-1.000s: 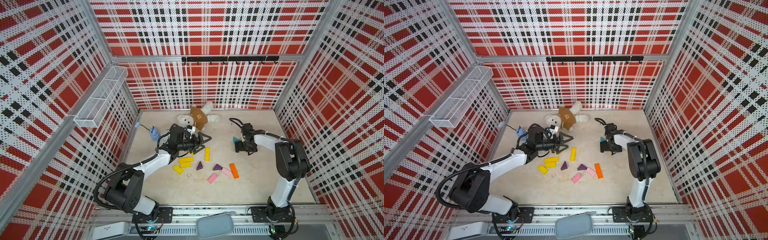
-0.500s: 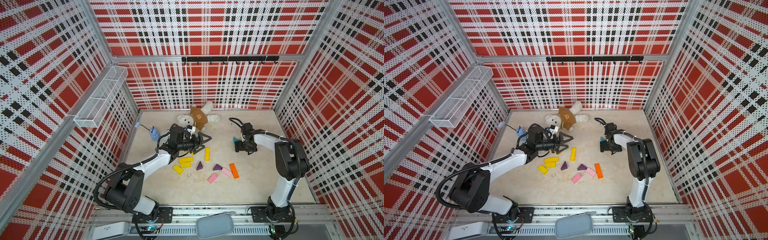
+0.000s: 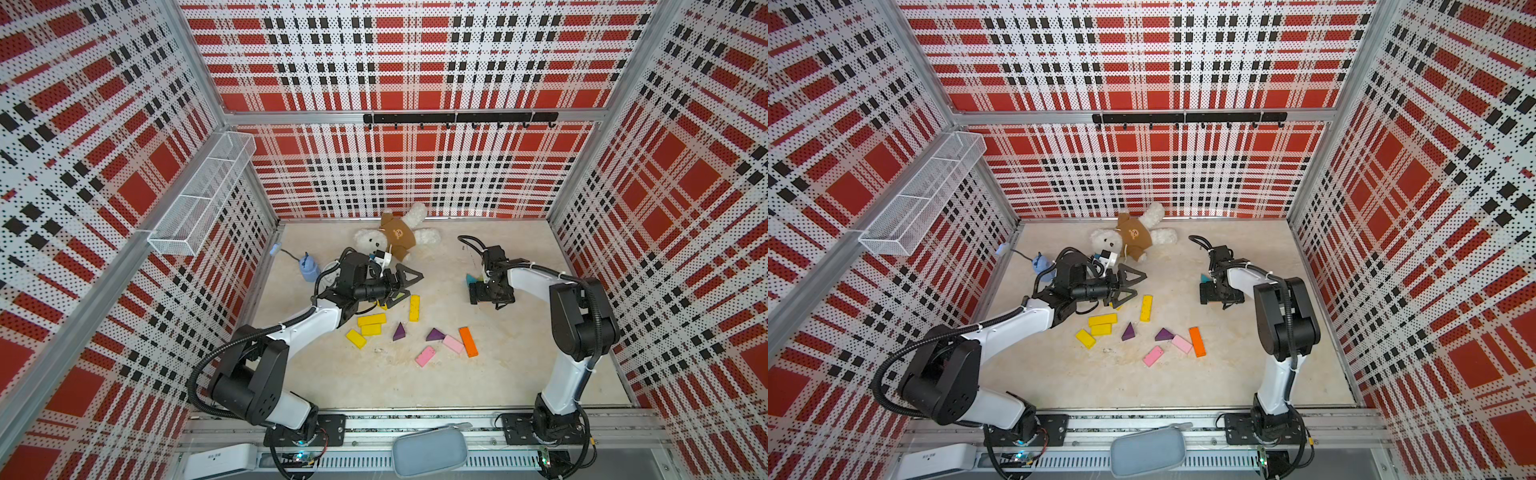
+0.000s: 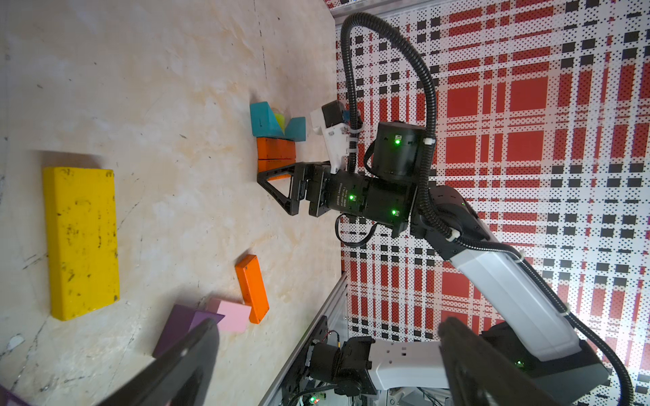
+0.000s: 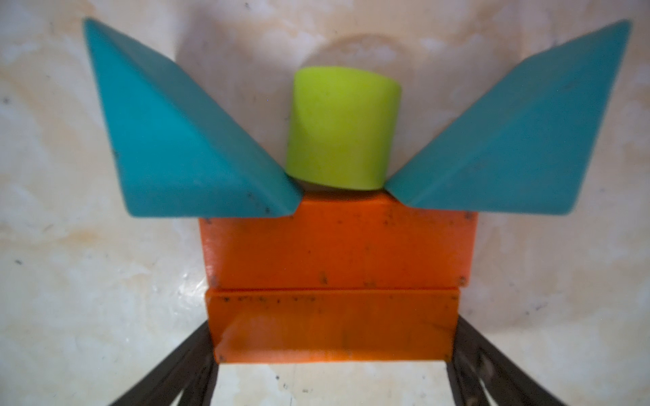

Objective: Assemble a carrot with building blocks
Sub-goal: Assemble the building block at the center of the board.

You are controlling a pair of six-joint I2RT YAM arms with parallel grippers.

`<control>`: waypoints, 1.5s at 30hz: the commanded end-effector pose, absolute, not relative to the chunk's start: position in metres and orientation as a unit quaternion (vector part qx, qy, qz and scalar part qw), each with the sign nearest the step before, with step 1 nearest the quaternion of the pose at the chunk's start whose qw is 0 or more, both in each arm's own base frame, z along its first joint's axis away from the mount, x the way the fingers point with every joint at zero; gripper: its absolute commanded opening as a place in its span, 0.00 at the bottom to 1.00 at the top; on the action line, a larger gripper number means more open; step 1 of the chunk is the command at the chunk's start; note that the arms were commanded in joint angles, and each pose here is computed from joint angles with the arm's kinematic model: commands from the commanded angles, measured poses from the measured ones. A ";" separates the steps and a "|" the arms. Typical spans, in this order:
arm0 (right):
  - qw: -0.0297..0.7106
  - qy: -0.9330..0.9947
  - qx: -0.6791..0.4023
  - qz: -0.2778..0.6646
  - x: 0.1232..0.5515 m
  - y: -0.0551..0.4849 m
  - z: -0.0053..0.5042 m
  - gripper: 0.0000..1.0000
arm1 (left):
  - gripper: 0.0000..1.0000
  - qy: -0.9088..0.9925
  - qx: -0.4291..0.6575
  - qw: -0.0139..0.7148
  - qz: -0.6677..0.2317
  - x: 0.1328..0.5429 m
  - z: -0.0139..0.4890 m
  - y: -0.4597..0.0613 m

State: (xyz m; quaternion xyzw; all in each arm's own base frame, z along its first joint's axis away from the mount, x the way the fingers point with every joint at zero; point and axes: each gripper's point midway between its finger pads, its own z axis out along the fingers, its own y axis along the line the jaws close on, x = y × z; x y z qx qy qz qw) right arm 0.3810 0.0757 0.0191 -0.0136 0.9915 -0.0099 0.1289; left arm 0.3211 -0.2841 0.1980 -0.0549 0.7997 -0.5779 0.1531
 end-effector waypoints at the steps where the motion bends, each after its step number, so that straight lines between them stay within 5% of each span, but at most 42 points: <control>1: 0.142 0.989 -0.019 -0.021 0.390 0.074 0.024 0.96 | 0.99 0.793 -0.049 0.148 -0.588 0.320 0.203 -0.289; 23: 0.175 0.984 -0.023 -0.004 0.390 0.083 0.061 1.00 | 1.00 0.786 -0.027 0.159 -0.597 0.320 0.214 -0.293; 30: 0.192 0.981 -0.028 -0.009 0.366 0.097 0.094 1.00 | 0.99 0.787 -0.029 0.215 -0.578 0.328 0.234 -0.282; 36: 0.167 0.984 -0.060 -0.013 0.307 0.125 0.097 0.88 | 1.00 0.819 -0.087 0.258 -0.506 0.343 0.257 -0.274; 45: 0.096 0.991 -0.092 0.016 0.223 0.148 0.069 0.66 | 1.00 0.849 -0.036 0.269 -0.453 0.352 0.243 -0.281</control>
